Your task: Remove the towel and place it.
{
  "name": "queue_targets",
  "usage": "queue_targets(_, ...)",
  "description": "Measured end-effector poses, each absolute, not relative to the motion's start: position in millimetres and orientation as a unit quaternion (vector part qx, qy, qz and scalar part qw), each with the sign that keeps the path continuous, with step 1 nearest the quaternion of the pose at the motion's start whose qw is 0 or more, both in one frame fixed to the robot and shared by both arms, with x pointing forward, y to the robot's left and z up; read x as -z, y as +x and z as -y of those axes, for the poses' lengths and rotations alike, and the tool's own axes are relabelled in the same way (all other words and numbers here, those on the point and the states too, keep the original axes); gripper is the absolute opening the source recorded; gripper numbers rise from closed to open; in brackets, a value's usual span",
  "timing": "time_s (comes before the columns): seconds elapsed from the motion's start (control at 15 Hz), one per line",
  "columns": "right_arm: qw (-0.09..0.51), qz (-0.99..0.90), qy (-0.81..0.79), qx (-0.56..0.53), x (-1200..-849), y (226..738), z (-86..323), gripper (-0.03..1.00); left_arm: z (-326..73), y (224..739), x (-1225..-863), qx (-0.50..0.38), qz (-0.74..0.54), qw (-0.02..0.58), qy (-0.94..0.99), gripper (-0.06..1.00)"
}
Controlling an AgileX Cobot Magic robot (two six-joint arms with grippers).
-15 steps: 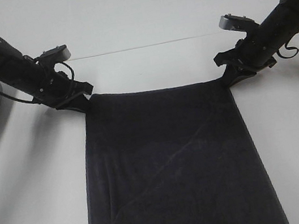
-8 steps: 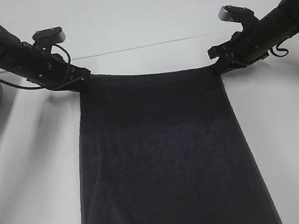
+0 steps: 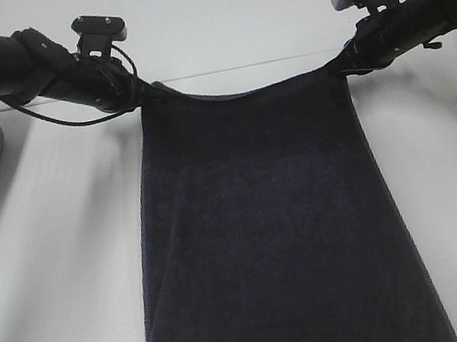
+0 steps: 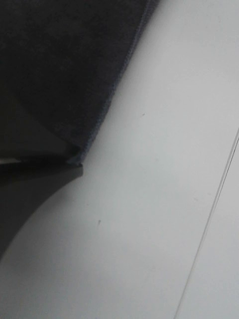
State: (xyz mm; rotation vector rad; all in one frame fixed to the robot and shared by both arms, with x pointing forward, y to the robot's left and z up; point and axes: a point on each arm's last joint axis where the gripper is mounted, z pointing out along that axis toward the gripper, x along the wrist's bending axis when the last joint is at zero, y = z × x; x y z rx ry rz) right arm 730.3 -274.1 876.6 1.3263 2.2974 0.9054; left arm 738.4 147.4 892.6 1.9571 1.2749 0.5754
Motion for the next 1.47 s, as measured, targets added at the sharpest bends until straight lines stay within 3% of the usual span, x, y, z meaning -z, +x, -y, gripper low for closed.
queue_targets(0.2,0.229,-0.816,0.438,-0.301,-879.7,736.5,280.3,0.01,-144.6,740.6,-894.7,-0.249,-0.492,0.366,0.750,0.00)
queue_targets(0.67,0.267,-0.793,0.437,-0.330,-881.8,760.2,280.7,0.01,-136.2,742.4,-881.2,-0.273,-0.492,0.365,0.742,0.00)
queue_targets(1.0,0.270,-0.789,0.440,-0.335,-871.6,767.5,280.9,0.01,-134.5,748.1,-889.2,-0.342,-0.490,0.380,0.706,0.00)
queue_targets(1.47,0.275,-0.743,0.481,-0.375,-863.2,782.6,280.6,0.01,-128.1,772.8,-855.3,-0.361,-0.486,0.386,0.696,0.00)
